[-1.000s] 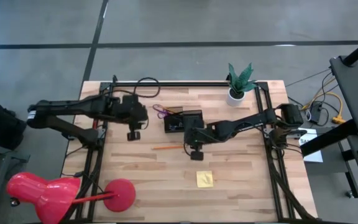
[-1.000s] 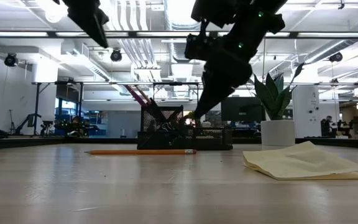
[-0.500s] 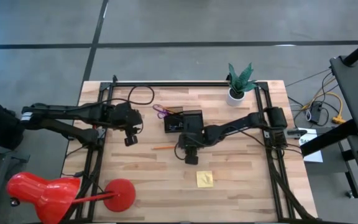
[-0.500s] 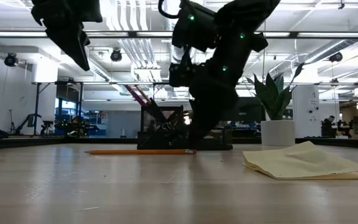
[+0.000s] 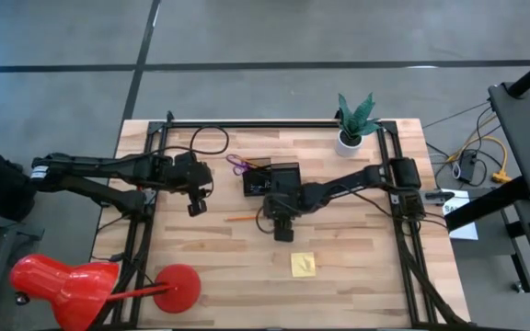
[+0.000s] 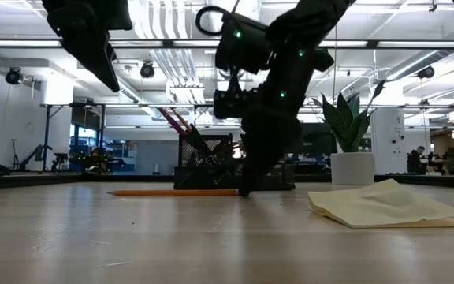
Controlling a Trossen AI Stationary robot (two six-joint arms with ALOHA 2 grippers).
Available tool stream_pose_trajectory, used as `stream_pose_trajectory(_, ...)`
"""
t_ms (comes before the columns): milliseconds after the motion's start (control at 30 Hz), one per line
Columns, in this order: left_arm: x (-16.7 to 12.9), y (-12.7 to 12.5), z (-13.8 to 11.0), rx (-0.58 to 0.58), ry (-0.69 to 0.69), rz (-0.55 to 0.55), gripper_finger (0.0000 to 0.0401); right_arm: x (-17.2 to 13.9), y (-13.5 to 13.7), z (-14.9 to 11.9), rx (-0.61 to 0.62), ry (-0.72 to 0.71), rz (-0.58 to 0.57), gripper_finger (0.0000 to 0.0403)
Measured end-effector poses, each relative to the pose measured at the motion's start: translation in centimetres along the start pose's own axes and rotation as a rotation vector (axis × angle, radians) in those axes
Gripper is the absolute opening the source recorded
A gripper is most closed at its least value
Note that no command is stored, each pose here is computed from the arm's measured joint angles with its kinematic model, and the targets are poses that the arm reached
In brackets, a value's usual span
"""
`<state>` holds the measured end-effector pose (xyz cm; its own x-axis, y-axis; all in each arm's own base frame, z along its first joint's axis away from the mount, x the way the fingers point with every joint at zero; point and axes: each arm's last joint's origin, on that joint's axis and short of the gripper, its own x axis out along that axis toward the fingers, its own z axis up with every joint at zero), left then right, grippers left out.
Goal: Pick and place office supplies into organizer
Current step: Put the orange pencil into the black desk organizer
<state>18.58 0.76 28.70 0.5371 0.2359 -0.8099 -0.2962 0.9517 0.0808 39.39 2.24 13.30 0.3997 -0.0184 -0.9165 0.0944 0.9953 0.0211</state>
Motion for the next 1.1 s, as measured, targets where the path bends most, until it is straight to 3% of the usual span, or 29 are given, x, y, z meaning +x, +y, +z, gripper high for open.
stream_pose_trajectory(267,0.2,0.0,-0.2,0.001,0.011,0.002,0.0114,0.5,-1.0,0.2,-0.004,-0.007,-0.003,0.0118)
stream_pose_trajectory(467,0.2,0.0,-0.2,0.0,0.01,0.003,0.0114,0.9,-1.3,0.0,-0.074,0.002,-0.013,0.0068)
stream_pose_trajectory(700,0.2,0.0,-0.2,0.0,0.009,0.006,0.0114,2.1,-1.3,-0.2,-0.072,0.037,0.003,0.0018)
stream_pose_trajectory(1100,0.2,0.0,-0.2,0.0,0.008,0.013,0.0114,0.2,-1.1,1.7,-0.05,0.03,0.029,0.001)
